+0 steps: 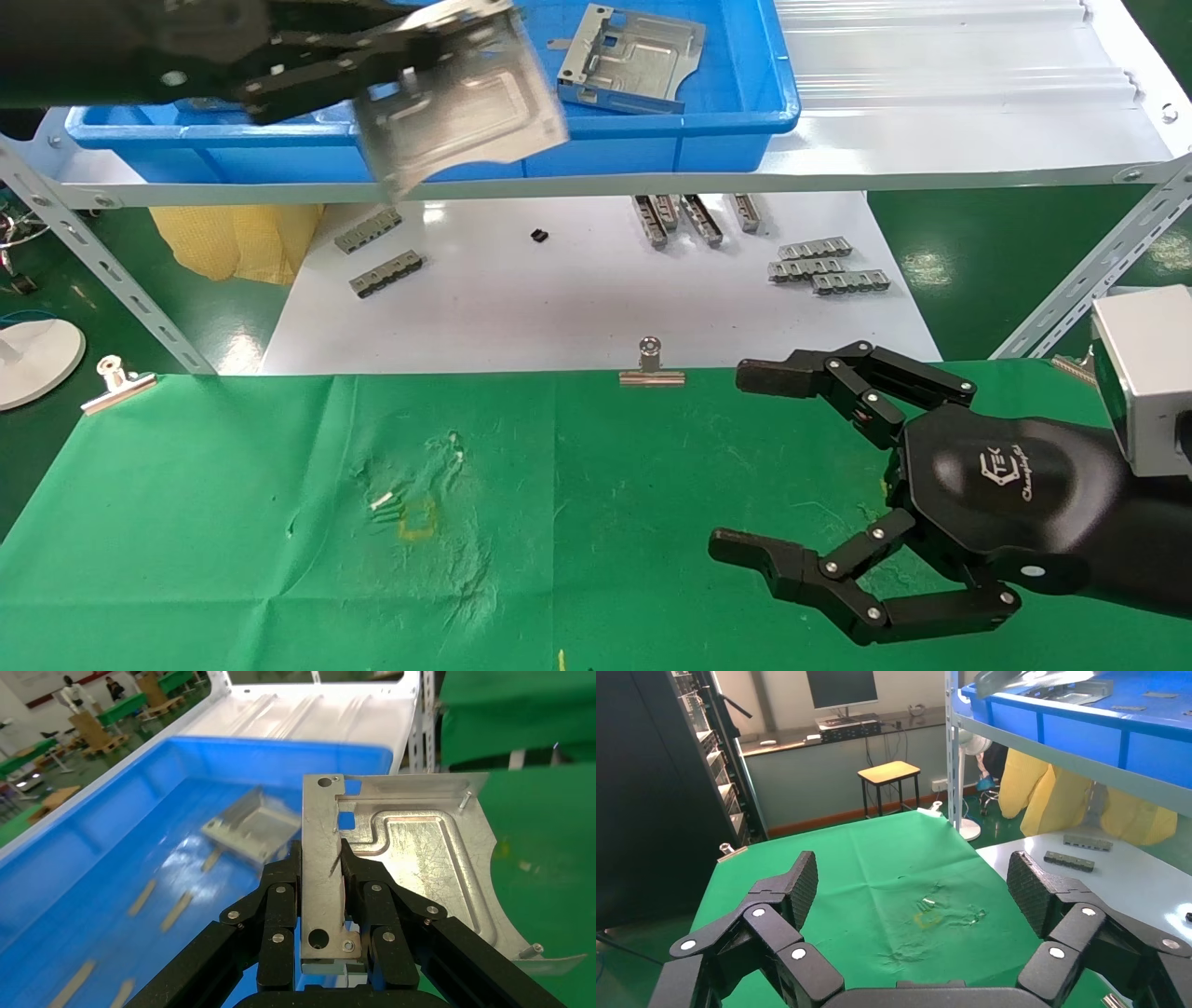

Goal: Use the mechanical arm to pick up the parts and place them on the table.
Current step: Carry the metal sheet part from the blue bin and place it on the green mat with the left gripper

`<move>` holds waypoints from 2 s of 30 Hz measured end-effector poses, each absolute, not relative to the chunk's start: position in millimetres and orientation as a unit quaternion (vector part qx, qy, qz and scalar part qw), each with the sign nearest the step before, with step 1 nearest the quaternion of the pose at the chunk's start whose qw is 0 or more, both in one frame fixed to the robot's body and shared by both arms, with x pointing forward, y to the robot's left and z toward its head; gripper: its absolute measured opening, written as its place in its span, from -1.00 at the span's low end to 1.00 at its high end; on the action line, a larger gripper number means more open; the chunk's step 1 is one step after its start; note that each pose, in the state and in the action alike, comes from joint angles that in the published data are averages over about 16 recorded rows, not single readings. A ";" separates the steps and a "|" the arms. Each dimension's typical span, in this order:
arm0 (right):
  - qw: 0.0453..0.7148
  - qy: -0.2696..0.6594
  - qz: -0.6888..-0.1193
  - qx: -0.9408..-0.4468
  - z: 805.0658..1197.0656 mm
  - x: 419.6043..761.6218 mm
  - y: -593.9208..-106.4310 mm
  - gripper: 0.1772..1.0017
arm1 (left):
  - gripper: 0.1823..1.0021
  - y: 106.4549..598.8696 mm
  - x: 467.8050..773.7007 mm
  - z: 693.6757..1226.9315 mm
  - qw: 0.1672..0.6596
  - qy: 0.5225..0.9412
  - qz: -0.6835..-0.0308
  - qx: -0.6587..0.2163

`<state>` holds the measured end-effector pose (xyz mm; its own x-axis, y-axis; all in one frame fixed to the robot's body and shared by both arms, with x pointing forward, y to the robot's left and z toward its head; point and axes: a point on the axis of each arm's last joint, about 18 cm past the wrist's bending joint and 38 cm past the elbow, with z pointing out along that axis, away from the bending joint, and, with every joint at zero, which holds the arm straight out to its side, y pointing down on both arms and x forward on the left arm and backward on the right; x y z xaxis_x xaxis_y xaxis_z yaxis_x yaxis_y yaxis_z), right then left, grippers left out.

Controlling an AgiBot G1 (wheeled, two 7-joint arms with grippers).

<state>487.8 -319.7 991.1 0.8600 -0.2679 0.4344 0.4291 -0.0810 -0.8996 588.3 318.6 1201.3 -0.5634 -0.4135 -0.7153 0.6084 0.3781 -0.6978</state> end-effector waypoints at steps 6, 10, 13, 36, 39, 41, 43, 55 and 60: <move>0.675 -0.059 -0.258 -0.688 991.1 487.8 -319.7 1.00 | -0.76 346.4 581.9 1183.7 0.480 0.702 -0.520 0.081; 0.675 -0.059 -0.258 -0.688 991.1 487.8 -319.7 1.00 | -0.76 362.3 579.8 1169.6 0.488 0.708 -0.503 0.083; 0.675 -0.059 -0.258 -0.688 991.1 487.8 -319.7 1.00 | -0.76 372.2 577.9 1158.8 0.491 0.711 -0.496 0.083; 0.675 -0.059 -0.258 -0.688 991.1 487.8 -319.7 1.00 | -0.77 376.8 565.0 1091.6 0.439 0.740 -0.500 0.102; 0.675 -0.059 -0.258 -0.688 991.1 487.8 -319.7 1.00 | -0.77 371.9 570.7 1073.8 0.424 0.760 -0.481 0.108; 0.675 -0.059 -0.258 -0.688 991.1 487.8 -319.7 1.00 | -0.77 368.9 576.0 1060.9 0.415 0.773 -0.467 0.112; 0.675 -0.059 -0.258 -0.688 991.1 487.8 -319.7 1.00 | -0.77 365.9 582.2 1047.7 0.406 0.785 -0.453 0.116; 0.675 -0.059 -0.258 -0.688 991.1 487.8 -319.7 1.00 | -0.77 351.4 625.7 982.3 0.386 0.832 -0.369 0.149; 0.675 -0.059 -0.258 -0.688 991.1 487.8 -319.7 1.00 | -0.77 347.7 642.3 969.8 0.397 0.835 -0.350 0.151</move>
<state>487.8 -319.7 991.1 0.8600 -0.2679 0.4344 0.4291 -0.0810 -0.8996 642.3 347.7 969.8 -0.6390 -0.0250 -0.7688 0.5307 0.7092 -0.4641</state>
